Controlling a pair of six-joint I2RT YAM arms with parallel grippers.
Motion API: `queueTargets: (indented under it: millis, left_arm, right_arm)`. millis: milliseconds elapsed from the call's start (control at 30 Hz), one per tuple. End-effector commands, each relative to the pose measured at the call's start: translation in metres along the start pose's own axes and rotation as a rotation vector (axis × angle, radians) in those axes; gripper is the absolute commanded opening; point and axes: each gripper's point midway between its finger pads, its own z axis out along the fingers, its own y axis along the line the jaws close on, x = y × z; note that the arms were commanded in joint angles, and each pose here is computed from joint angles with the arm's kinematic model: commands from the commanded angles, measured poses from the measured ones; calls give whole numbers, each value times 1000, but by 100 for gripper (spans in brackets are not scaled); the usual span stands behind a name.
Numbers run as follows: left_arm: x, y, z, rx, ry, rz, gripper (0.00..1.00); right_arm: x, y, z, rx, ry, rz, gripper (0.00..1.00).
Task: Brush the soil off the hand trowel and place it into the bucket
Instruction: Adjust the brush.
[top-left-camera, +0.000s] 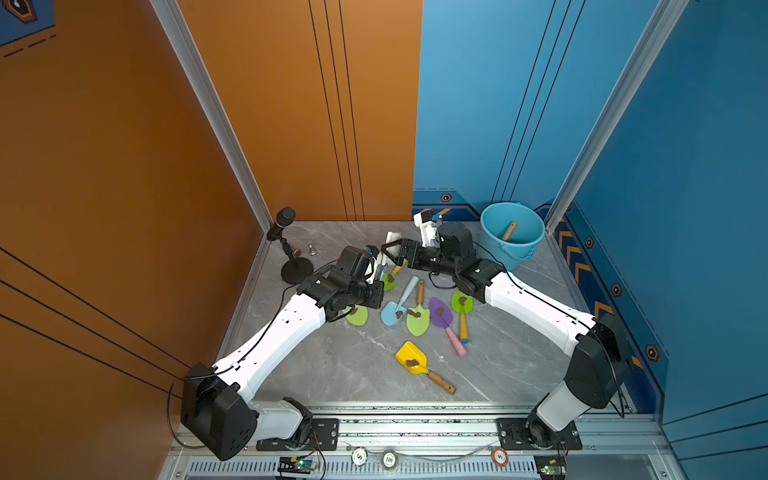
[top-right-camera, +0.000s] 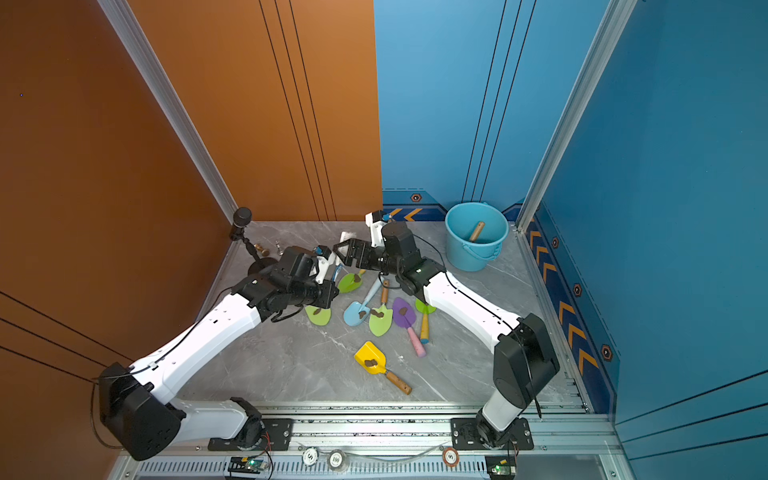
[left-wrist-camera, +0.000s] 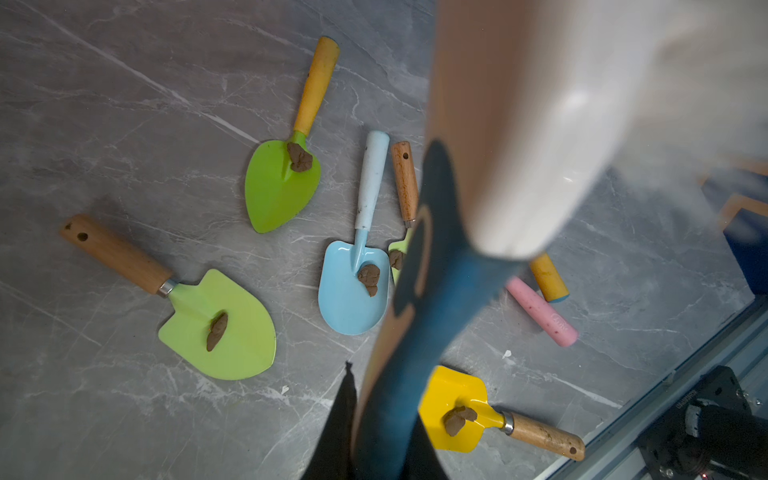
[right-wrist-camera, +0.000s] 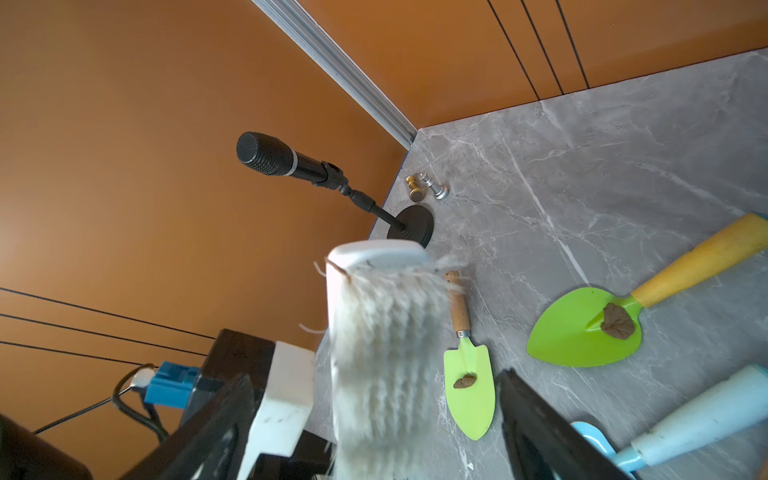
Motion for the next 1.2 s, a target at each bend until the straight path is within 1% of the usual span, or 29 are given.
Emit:
queueTargets:
  millis: [0, 100, 200, 367, 433, 533, 567, 600, 633, 700, 733, 767, 833, 867, 933, 1067, 1167]
  left_arm:
    - [-11, -10, -7, 24, -24, 31, 0]
    - [-14, -14, -9, 37, -29, 42, 0]
    - [-14, -23, -12, 70, -31, 72, 0]
    - [-15, -25, -15, 55, -32, 101, 0]
    - [-18, -25, -16, 48, -39, 102, 0]
    - [-24, -28, -18, 55, -50, 94, 0]
    - [-27, -32, -21, 72, -57, 91, 6]
    - [-29, -34, -23, 90, -61, 86, 16]
    - [-31, -40, -27, 135, -63, 81, 28]
    - [-35, -52, -37, 271, -61, 58, 45]
    - [-40, -60, -44, 374, -66, 34, 59]
    - [-46, -69, -55, 499, -71, 13, 67]
    - [-61, -82, -76, 694, -88, -26, 71]
    - [-68, -83, -84, 743, -103, -34, 73]
    - [-78, -80, -92, 771, -128, -43, 75]
    - [-87, -80, -97, 802, -137, -32, 76]
    - [-92, -86, -96, 814, -140, -4, 76]
  right_arm:
    - [-6, 8, -11, 6, -10, -52, 86]
    - [-12, 2, -9, 30, -31, -43, 73]
    - [-15, -3, -4, 41, -41, -25, 62]
    - [-20, 0, 4, 6, -25, -20, 36]
    - [-22, -2, 5, 2, -14, -17, 30]
    - [-24, -7, 4, 12, -17, -27, 26]
    - [-24, -8, 3, 15, -18, -31, 25]
    - [-27, -9, 2, 18, -24, -39, 25]
    - [-33, -9, -1, 13, -38, -46, 23]
    - [-45, -7, -7, -29, -51, -48, 23]
    - [-52, -4, -10, -65, -52, -47, 22]
    - [-58, 2, -14, -118, -43, -53, 21]
    - [-66, 15, -22, -206, -7, -82, 21]
    - [-70, 23, -28, -245, 10, -98, 19]
    - [-77, 35, -38, -316, 30, -115, 18]
    - [-86, 60, -57, -432, 47, -140, 16]
    - [-86, 74, -62, -483, 61, -143, 15]
